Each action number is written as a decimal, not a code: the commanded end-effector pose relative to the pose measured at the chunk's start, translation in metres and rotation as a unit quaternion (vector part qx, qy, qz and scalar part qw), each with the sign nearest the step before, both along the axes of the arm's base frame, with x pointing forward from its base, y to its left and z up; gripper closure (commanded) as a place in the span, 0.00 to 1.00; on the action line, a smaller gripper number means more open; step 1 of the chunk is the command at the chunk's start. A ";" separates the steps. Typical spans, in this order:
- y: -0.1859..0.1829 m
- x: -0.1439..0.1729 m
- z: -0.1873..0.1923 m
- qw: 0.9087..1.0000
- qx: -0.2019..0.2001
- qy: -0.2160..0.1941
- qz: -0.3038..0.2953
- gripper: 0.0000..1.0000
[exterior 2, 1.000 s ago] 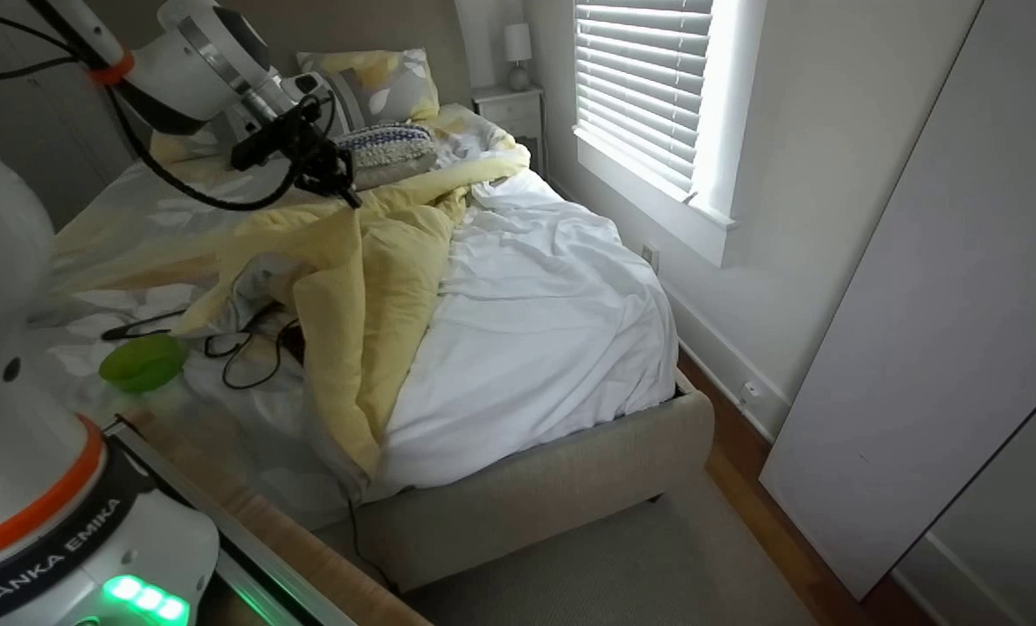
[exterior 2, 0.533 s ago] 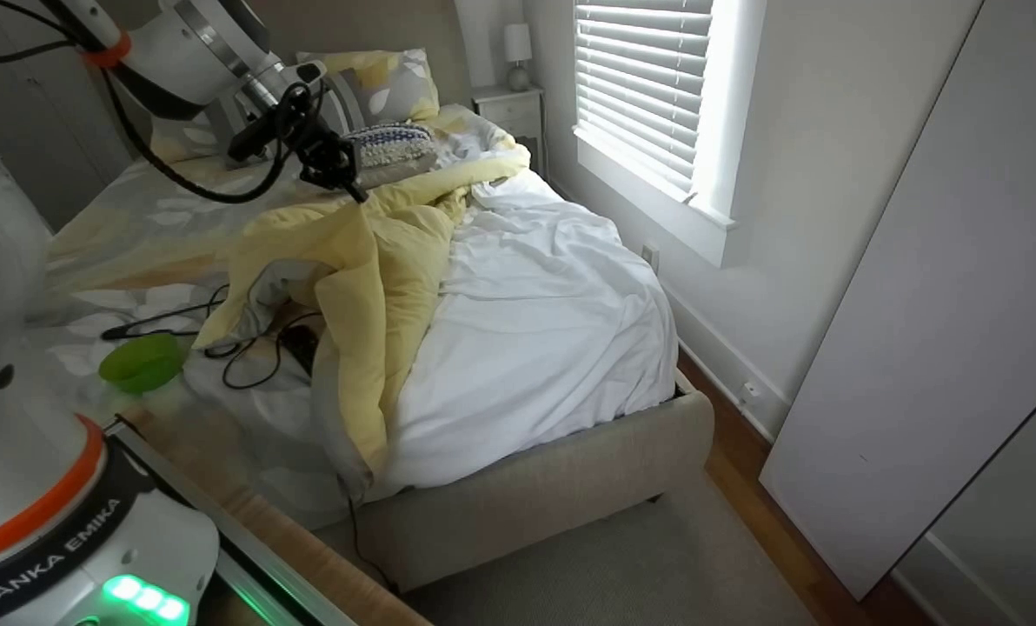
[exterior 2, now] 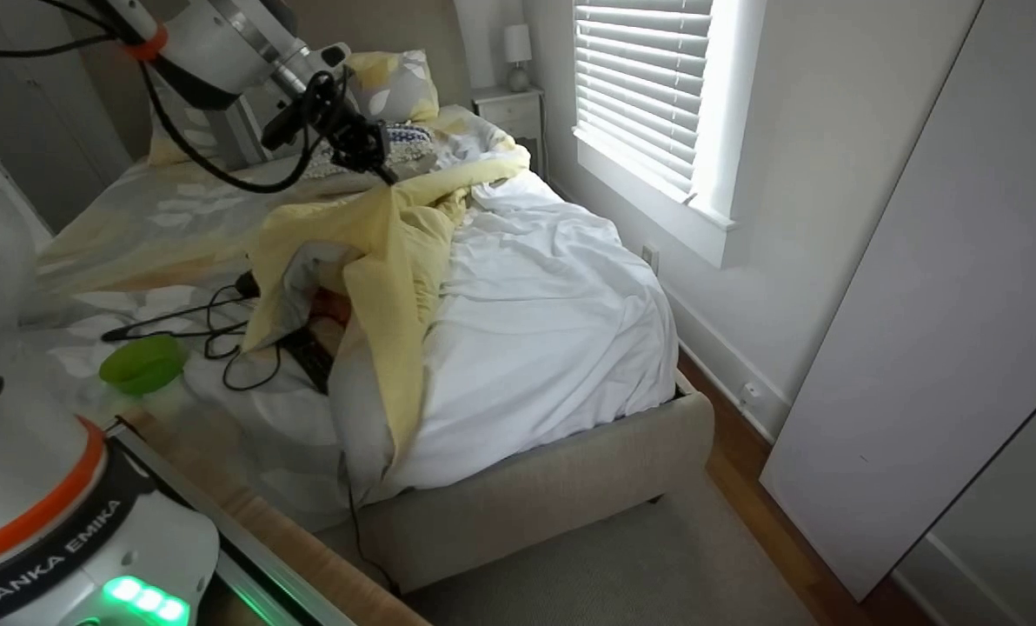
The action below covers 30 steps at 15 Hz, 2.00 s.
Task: Spread the blanket over the corner of the bed
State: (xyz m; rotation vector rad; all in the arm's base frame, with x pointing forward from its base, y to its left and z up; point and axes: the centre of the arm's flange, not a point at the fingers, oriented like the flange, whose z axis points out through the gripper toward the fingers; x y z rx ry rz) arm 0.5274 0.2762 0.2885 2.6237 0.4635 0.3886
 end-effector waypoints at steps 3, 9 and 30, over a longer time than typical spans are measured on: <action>-0.142 0.062 0.063 0.989 -0.042 -0.078 -0.121 1.00; -0.278 0.105 0.067 0.958 -0.085 -0.117 -0.248 1.00; -0.267 0.081 0.037 0.950 0.010 0.059 -0.307 0.00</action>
